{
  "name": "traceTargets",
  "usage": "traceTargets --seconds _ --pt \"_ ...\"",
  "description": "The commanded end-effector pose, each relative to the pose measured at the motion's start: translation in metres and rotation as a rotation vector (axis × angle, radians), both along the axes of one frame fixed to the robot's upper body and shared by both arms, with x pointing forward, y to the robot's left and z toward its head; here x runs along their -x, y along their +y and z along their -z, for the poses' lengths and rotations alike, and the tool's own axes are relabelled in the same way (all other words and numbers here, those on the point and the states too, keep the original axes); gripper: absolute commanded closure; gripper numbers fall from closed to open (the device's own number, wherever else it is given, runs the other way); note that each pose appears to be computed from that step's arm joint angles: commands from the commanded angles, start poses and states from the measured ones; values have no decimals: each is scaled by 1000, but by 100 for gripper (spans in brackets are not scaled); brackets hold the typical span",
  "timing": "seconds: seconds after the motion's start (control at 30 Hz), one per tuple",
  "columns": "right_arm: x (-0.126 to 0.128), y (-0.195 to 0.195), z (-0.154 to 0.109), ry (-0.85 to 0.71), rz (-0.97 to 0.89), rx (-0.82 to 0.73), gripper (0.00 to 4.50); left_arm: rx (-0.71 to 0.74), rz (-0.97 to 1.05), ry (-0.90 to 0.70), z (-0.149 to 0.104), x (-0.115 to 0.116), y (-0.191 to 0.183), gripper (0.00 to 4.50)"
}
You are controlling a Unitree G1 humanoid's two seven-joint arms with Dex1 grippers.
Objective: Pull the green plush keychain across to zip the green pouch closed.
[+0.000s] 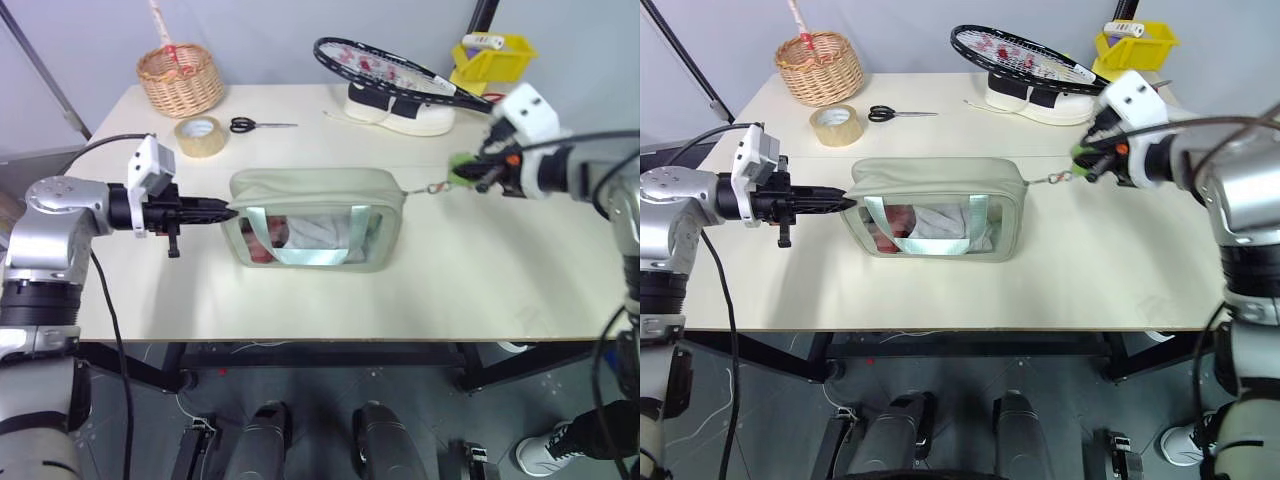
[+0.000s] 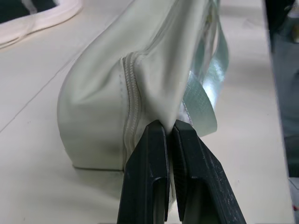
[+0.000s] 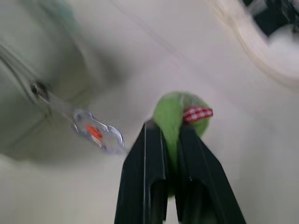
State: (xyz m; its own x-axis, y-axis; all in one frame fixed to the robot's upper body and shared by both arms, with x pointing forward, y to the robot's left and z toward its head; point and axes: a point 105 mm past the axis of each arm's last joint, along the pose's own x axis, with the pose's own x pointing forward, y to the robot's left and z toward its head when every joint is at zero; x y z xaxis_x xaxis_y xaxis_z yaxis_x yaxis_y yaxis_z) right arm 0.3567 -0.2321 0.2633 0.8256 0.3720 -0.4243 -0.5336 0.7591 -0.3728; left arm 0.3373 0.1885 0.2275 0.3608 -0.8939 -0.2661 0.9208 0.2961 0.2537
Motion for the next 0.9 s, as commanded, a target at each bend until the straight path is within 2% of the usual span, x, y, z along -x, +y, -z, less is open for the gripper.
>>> traceTargets --seconds 0.03,0.1,0.2,0.33,0.43,0.57,0.9 --pt "14 -67 -22 -120 238 171 448 -10 -86 13 1 -1 20 450" --pt "17 -66 -5 -90 221 226 448 -6 -89 13 1 -2 20 450" --pt "19 -35 28 -51 103 261 448 1 -86 13 0 -3 17 450" --pt "12 -8 48 -62 61 236 448 3 -87 12 -1 -3 17 450" --pt "13 29 71 -31 -22 186 448 6 -87 10 -3 -2 18 450" --pt "23 59 100 8 -124 238 448 11 -93 12 -3 1 18 450" --pt "30 74 125 31 -194 339 448 32 -103 16 -2 4 16 450"
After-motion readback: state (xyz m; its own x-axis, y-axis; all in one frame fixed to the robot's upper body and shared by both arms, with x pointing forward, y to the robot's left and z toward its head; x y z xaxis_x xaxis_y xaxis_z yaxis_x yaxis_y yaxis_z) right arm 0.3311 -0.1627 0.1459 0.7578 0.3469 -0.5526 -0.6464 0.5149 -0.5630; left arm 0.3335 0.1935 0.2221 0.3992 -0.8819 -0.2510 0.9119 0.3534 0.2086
